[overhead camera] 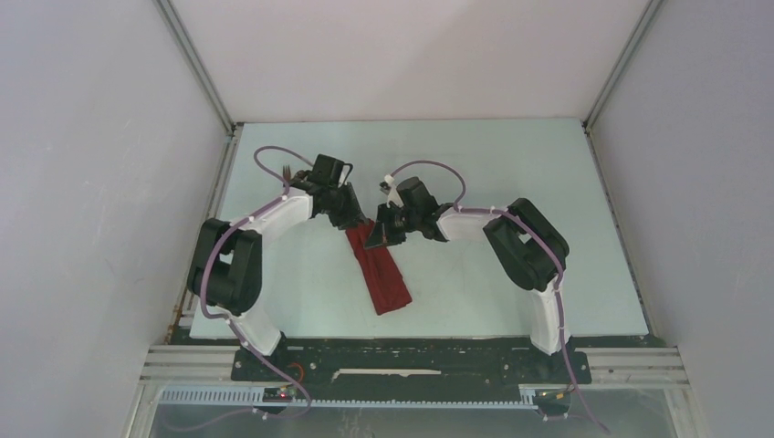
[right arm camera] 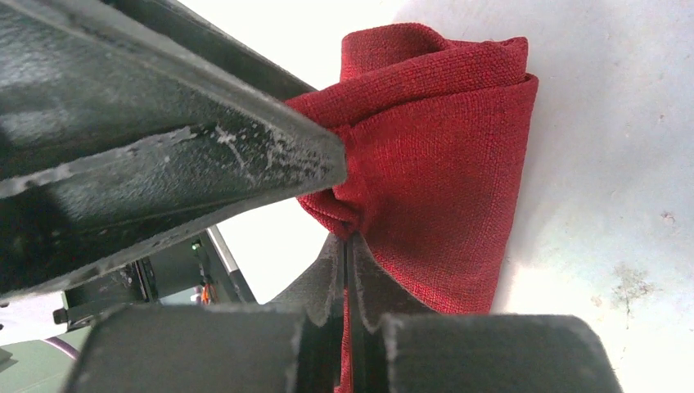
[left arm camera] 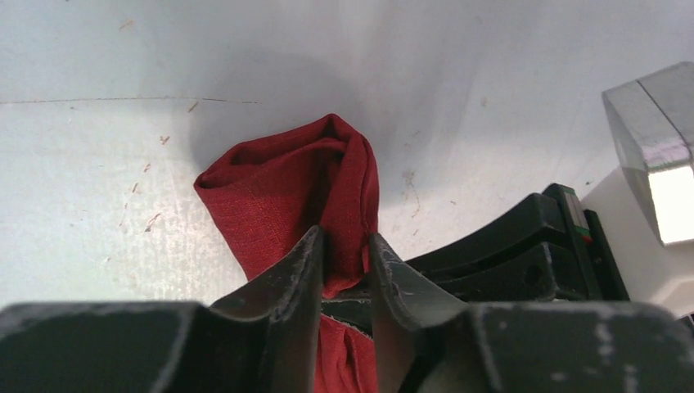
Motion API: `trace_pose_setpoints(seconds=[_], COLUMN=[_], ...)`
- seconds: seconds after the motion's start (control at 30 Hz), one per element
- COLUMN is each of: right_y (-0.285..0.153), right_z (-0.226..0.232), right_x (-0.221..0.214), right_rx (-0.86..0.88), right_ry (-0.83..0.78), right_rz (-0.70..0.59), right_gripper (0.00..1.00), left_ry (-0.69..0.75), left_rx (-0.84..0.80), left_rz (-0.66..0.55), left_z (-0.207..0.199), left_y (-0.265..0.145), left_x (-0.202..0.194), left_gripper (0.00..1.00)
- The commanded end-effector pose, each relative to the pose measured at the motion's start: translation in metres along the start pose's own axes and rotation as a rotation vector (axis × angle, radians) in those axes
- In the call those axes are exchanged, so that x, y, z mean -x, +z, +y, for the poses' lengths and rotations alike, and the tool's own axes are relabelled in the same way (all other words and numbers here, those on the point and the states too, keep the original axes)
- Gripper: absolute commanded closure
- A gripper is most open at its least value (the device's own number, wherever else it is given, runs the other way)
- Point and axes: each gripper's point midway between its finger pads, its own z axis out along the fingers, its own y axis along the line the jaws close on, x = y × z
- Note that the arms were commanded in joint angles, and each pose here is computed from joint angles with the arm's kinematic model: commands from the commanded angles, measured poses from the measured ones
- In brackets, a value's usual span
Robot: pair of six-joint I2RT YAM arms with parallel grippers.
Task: Fold the napkin into a case and place the utensils inside
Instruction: Pick up the top corner of the smaller rectangle folded napkin from the center of the board.
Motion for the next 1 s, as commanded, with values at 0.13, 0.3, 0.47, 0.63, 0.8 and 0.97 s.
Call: trace_pose_setpoints(seconds=[0.13, 0.3, 0.47, 0.63, 0.8, 0.97], right_y=[-0.001, -0.011, -0.025, -0.031, -0.02, -0.009], right_z=[0.005, 0.015, 0.025, 0.041, 0.037, 0.033], right_x=[-0.003, 0.007, 0.023, 0.033, 0.04, 0.041], right_rx=[-0.047, -0.07, -0.086, -0.048, -0.064, -0.078], right_ry=[-0.079, -0.154, -0.261, -0.35, -0.405, -0.446], right_rz=[-0.021, -0.063, -0.122, -0.147, -0.127, -0.13], right_gripper=[1.0, 0.94, 0.72, 0.5, 0.44, 0.45], left_ry=[0.029, 0.013, 0.001, 0.003, -0.003, -0.015], left_rx=[-0.004, -0.078, -0.129, -0.144, -0.164, -0.181], left_rz=[-0.023, -0.017, 0.002, 0.01, 0.022, 0.032], left_z=[0.002, 0.003, 0.006, 0.007, 0.006, 0.006], left_y=[-0.002, -0.001, -0.001, -0.002, -0.002, -0.003], left_x=[0.008, 0.006, 0.004, 0.004, 0.002, 0.0], left_gripper=[0.99, 1.0, 1.0, 1.0, 1.0, 1.0])
